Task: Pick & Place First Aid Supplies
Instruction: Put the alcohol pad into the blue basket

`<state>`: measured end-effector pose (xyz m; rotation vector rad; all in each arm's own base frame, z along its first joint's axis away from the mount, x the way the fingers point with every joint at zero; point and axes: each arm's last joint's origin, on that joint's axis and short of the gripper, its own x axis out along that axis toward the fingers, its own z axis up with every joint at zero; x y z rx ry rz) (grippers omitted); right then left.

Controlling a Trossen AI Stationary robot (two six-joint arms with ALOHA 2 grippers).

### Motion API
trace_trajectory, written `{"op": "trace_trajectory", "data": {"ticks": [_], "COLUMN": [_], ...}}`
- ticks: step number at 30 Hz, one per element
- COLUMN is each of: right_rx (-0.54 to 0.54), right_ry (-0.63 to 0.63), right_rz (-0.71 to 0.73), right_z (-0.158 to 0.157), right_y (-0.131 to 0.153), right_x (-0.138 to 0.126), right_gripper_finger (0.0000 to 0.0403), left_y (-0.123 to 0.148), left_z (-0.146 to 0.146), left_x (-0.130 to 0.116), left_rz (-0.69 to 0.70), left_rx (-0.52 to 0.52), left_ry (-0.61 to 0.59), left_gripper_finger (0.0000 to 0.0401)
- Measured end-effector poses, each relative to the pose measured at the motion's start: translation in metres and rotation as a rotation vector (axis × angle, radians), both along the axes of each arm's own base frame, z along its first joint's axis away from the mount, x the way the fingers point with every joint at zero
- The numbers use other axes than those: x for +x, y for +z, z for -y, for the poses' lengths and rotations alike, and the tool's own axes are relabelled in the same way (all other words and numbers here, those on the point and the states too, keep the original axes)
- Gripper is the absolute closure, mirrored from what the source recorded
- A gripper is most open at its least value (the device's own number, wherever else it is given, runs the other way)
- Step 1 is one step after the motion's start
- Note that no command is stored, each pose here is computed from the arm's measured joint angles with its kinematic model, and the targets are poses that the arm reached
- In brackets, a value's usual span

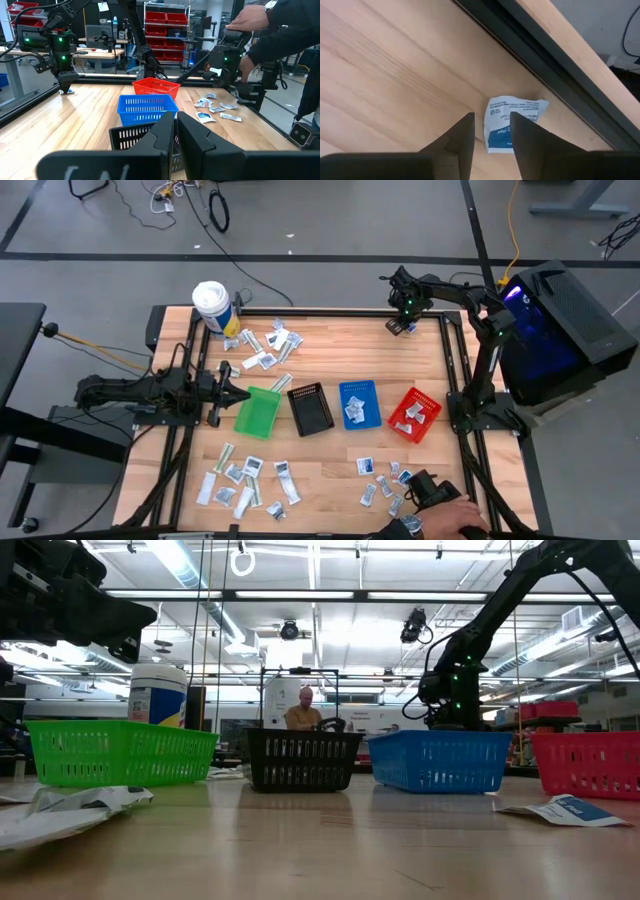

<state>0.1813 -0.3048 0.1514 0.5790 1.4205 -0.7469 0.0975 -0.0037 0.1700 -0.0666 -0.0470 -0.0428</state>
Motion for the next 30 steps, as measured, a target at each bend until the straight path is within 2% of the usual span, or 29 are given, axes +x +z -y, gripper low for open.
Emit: {"op": "trace_trajectory", "data": {"ticks": [14, 30], "right_rx": [0.021, 0.016], "right_ry": [-0.021, -0.035], "right_rz": [0.002, 0.013], "right_z": [0.0004, 0.0047], "right_y": [-0.0058, -0.0061], "right_x": [0.0004, -0.0047], "right_gripper_finger": [0.0236, 0.0234], "left_y": [0.0, 0.0001], "left_z": [0.0, 0.0], "left_x": [0.0, 0.0], "left_rz": [0.0, 0.0], "left_rx": [0.0, 0.0], "left_ry": [0.0, 0.0], "left_gripper_finger": [0.0369, 0.0369]}}
